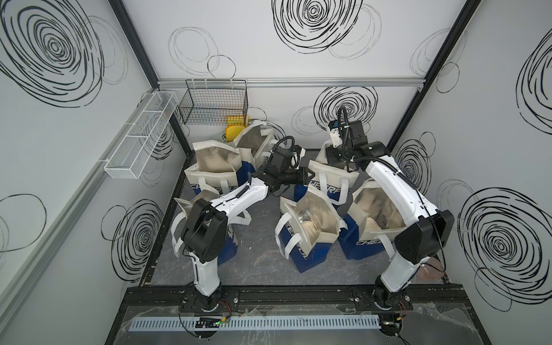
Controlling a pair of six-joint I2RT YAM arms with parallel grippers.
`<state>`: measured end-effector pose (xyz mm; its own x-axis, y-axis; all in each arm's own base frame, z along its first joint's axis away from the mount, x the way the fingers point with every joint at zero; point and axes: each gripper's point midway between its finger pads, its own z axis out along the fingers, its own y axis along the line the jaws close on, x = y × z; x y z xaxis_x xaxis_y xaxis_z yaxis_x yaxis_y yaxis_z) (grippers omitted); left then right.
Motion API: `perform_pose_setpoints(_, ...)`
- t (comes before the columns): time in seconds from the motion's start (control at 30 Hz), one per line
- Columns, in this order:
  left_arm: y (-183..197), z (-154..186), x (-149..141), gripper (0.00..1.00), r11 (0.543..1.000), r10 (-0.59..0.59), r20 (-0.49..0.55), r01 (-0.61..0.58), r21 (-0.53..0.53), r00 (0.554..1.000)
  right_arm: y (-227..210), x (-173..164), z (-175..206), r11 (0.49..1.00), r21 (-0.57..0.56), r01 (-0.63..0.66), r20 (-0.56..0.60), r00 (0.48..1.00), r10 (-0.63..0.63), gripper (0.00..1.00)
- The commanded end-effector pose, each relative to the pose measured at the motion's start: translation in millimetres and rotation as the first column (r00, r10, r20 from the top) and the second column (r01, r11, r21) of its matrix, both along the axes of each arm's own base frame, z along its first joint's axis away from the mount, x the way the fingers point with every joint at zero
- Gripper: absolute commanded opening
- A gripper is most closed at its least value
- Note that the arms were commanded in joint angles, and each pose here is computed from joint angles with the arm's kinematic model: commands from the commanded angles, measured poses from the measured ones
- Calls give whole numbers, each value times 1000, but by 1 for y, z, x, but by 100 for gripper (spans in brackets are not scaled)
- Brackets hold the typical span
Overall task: Open the takeout bag
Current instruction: Place the takeout bag at the center of the board.
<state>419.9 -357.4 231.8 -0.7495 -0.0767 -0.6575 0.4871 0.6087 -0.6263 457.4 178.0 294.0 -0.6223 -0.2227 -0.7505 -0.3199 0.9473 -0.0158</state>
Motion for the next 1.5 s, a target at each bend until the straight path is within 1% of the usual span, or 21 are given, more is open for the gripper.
perform_pose_setpoints(0.0, 8, 42, 6, 43, 996, 38, 93, -30, -81, 995, 10, -3, 6, 999, 32, -4, -31, 999, 5, 0)
perform_pose_setpoints(0.13, 11, 42, 7, 53, 997, 45, 99, -38, -70, 994, 24, -1, 6, 998, 57, -38, -26, 999, 40, 0)
perform_pose_setpoints(0.47, 35, 63, 7, 62, 995, 100, 191, -97, -27, 976, 24, -7, -8, 999, 30, -39, -52, 998, 40, 0)
perform_pose_setpoints(0.5, 38, 65, 7, 62, 995, 104, 198, -101, -23, 975, 23, -7, -7, 999, 28, -35, -48, 998, 37, 2)
perform_pose_setpoints(0.6, 45, 70, 8, 63, 994, 111, 215, -112, -7, 970, 23, -7, -5, 999, 29, -40, -42, 998, 41, 18)
perform_pose_setpoints(0.7, 50, 75, 7, 63, 992, 119, 232, -123, 1, 965, 24, -8, -3, 998, 38, -44, -39, 998, 45, 29)
perform_pose_setpoints(0.8, 53, 81, 6, 63, 991, 126, 248, -131, 3, 960, 25, -10, 1, 998, 48, -50, -34, 998, 52, 39)
perform_pose_setpoints(0.87, 54, 84, 5, 63, 991, 128, 256, -132, 1, 958, 25, -12, 5, 997, 54, -52, -27, 998, 54, 44)
perform_pose_setpoints(1.03, 54, 93, 4, 63, 991, 130, 272, -133, -11, 954, 20, -17, 19, 997, 60, -41, 4, 999, 40, 51)
perform_pose_setpoints(1.07, 54, 95, 3, 63, 992, 118, 297, -124, 1, 948, 19, -18, 23, 997, 65, -39, 13, 999, 38, 53)
perform_pose_setpoints(1.13, 55, 101, 1, 63, 993, 114, 316, -121, 1, 942, 17, -20, 33, 997, 74, -29, 37, 999, 26, 55)
perform_pose_setpoints(1.37, 66, 125, -8, 64, 992, 114, 401, -127, 6, 909, 8, -31, 81, 989, 146, -18, 166, 986, -7, 60)
perform_pose_setpoints(1.47, 70, 133, -13, 64, 992, 115, 419, -127, 0, 901, 7, -36, 95, 984, 175, -30, 206, 978, -7, 61)
